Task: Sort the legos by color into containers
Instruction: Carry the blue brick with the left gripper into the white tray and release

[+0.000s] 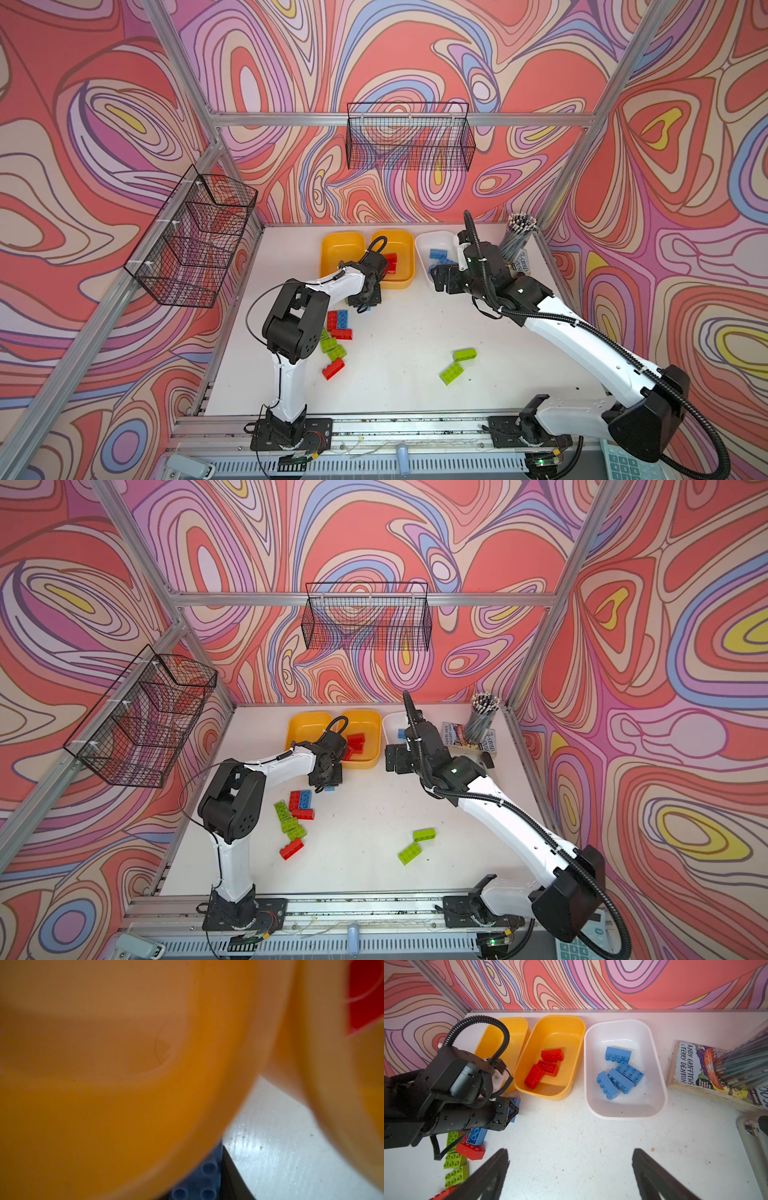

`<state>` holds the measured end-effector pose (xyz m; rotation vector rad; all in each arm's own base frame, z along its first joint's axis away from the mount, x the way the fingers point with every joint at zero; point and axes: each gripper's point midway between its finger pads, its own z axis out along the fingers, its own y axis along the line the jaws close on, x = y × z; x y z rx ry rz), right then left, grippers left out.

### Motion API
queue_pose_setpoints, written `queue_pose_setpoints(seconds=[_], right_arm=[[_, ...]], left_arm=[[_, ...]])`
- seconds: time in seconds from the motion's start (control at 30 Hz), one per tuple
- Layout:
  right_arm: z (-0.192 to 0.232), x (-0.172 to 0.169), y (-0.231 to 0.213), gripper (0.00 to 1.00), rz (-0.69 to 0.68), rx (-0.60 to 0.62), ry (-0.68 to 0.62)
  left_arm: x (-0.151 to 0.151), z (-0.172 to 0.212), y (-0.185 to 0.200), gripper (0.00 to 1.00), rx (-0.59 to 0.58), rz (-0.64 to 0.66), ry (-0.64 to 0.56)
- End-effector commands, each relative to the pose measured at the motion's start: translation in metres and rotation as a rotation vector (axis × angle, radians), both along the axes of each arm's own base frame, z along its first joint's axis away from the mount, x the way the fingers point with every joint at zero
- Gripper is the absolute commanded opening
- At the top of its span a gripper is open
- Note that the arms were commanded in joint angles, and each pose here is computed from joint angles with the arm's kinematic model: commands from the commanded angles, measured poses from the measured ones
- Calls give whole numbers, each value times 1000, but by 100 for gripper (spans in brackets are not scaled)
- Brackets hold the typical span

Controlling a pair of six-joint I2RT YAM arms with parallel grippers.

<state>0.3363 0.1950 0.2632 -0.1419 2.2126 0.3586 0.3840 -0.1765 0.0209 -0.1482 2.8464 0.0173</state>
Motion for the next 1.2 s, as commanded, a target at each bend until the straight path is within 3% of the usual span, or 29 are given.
queue_pose_setpoints(seconds=[0.0, 0.3, 0.6, 0.83, 1.17], right_arm=[[2, -8, -12, 98, -30, 1, 1], [14, -28, -27, 98, -47, 33, -26], [28, -57, -60, 98, -116, 35, -60], [32, -72, -71, 98, -135, 55, -59], [31, -68, -73, 98, -150, 33, -49]], left_arm=[[-35, -8, 8, 16, 74, -14, 104], [-31, 64, -20, 16, 89, -89, -10], [7, 135, -97, 15, 24, -212, -148], [42, 144, -154, 15, -33, -297, -204], [83, 136, -226, 18, -227, -375, -387]])
